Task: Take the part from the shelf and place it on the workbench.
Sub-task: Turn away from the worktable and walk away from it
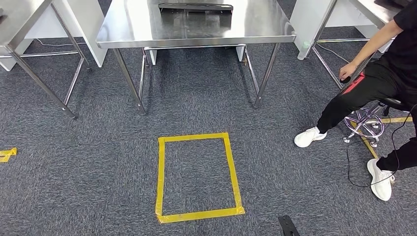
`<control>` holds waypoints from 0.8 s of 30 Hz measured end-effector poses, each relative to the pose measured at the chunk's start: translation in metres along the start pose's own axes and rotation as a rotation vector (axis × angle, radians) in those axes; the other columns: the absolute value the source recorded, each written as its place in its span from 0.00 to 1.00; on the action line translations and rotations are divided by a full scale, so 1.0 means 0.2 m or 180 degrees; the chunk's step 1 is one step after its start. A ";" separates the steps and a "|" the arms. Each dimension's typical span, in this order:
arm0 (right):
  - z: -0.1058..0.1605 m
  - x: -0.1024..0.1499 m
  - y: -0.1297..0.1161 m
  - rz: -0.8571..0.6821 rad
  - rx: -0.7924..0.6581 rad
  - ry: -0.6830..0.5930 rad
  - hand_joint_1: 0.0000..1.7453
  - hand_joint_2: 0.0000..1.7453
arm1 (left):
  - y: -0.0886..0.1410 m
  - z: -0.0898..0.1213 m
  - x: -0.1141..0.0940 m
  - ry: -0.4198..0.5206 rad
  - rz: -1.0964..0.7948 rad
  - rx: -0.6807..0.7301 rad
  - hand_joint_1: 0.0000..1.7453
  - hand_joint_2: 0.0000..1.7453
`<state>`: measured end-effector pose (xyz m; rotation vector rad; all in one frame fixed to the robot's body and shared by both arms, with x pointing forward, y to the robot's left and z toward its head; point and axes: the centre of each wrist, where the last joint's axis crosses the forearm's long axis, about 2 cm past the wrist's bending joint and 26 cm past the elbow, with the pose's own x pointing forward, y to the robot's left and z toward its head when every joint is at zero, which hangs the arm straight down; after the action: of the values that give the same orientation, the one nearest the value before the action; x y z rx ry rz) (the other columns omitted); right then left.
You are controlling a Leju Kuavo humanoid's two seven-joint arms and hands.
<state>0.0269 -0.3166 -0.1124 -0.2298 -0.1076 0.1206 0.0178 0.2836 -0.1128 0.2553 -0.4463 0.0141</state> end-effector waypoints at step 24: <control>0.00 0.00 0.02 0.0080 0.0044 0.0003 0.00 0.00 | 0.01 0.01 -0.03 0.0066 -0.0020 0.0038 0.00 0.00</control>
<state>0.0262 -0.3117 -0.1127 -0.2175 -0.1030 0.1462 0.0113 0.2861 -0.1133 0.2680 -0.4249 0.0132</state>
